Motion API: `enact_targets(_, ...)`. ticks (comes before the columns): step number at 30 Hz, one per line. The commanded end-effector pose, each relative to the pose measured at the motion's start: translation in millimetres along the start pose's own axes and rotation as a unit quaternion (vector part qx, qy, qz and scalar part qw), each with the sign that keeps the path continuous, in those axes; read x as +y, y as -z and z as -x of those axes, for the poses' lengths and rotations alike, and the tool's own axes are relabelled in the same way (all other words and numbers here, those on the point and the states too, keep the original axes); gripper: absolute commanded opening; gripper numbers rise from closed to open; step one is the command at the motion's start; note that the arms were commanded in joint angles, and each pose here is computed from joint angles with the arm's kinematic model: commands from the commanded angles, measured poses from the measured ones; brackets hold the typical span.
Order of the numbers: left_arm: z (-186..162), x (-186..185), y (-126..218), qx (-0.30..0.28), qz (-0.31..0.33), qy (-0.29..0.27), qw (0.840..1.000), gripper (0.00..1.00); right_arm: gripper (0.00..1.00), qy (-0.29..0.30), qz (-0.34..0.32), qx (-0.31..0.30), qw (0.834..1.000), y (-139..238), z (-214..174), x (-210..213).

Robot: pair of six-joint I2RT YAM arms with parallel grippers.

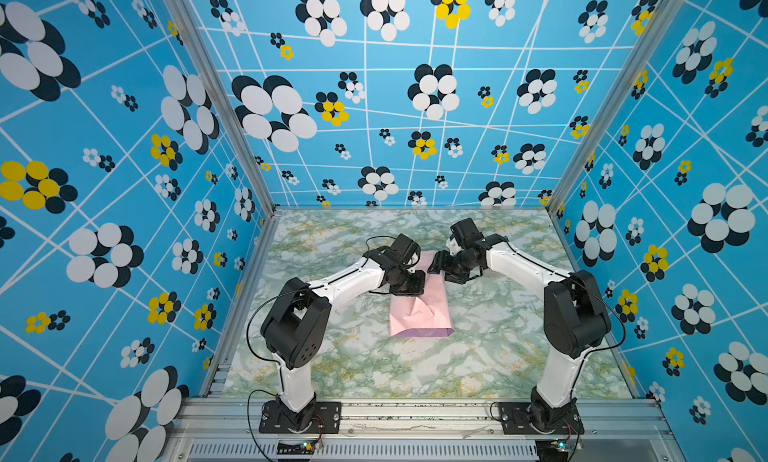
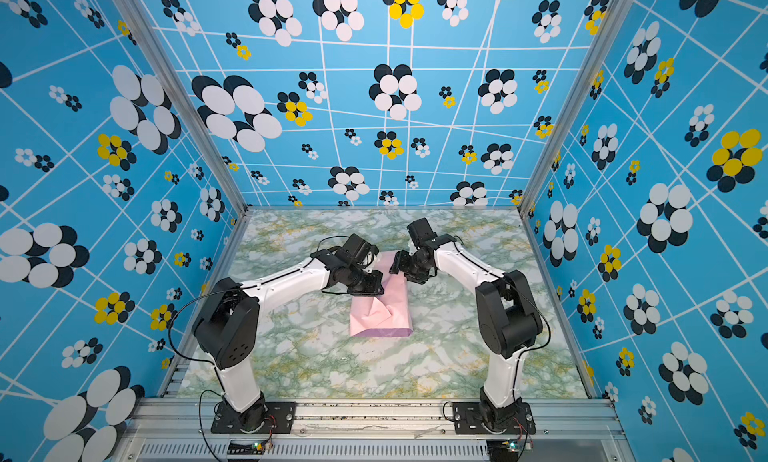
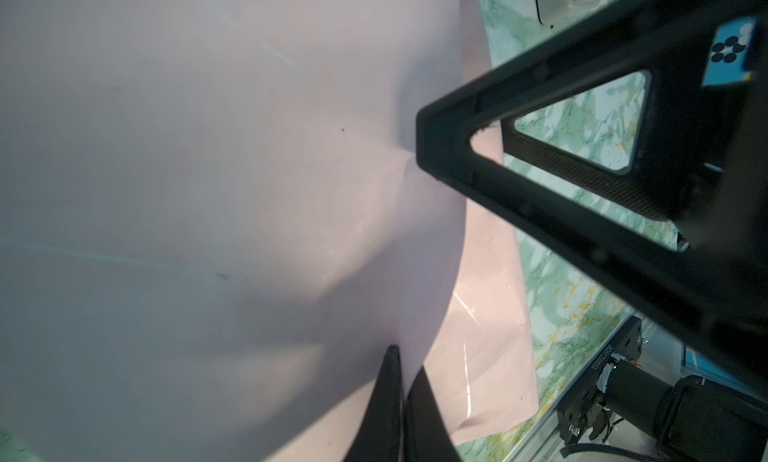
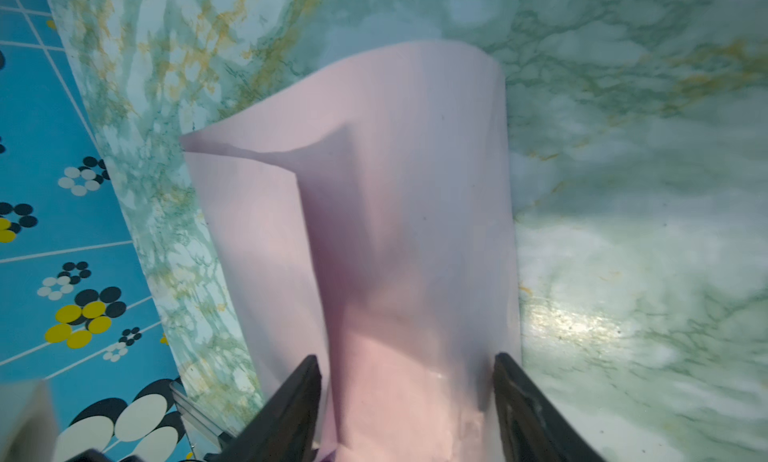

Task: Wrap the gift box in paper

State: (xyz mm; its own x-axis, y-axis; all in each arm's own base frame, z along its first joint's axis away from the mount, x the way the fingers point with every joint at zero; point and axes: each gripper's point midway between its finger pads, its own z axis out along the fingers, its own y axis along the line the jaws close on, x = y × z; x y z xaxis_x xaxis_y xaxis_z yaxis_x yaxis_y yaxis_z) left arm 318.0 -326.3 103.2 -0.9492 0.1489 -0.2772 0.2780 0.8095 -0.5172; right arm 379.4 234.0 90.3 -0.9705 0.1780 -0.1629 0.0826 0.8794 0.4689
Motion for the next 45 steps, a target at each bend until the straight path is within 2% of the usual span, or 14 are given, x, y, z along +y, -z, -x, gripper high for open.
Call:
enact_targets(1,5,-3,-4,0.003,0.003,-0.008,1.0,0.19,0.6,0.004,-0.041,0.019,0.999,-10,-9,-17)
enact_targets(6,9,-6,3,-0.004,-0.001,-0.004,1.0,0.5,0.51,-0.001,-0.051,0.025,0.998,-18,-12,-25)
enact_targets(8,20,-17,24,-0.03,-0.022,-0.001,0.999,0.59,0.49,-0.002,-0.053,0.026,0.998,-19,-13,-27)
enact_targets(12,36,-12,57,-0.077,-0.047,0.038,0.995,0.64,0.48,-0.002,-0.052,0.024,0.998,-18,-14,-27)
enact_targets(15,38,24,73,-0.108,-0.026,0.1,0.989,0.68,0.47,-0.002,-0.051,0.022,0.998,-16,-14,-26)
enact_targets(19,19,80,64,-0.102,-0.009,0.177,0.979,0.7,0.47,-0.004,-0.039,0.019,0.999,-15,-12,-22)
enact_targets(22,7,94,50,-0.09,-0.022,0.202,0.975,0.69,0.47,-0.005,-0.031,0.018,0.999,-15,-11,-18)
enact_targets(29,11,73,25,-0.084,-0.092,0.2,0.972,0.69,0.48,-0.011,-0.016,0.014,1.0,-12,-11,-13)
enact_targets(35,18,51,21,-0.094,-0.126,0.19,0.969,0.66,0.5,-0.013,-0.003,0.01,1.0,-8,-9,-6)
enact_targets(40,19,48,21,-0.098,-0.108,0.191,0.971,0.64,0.66,-0.014,0.024,-0.005,1.0,9,-5,6)
enact_targets(45,17,51,19,-0.091,-0.072,0.185,0.976,0.64,0.71,-0.016,0.06,-0.014,0.998,27,-6,15)
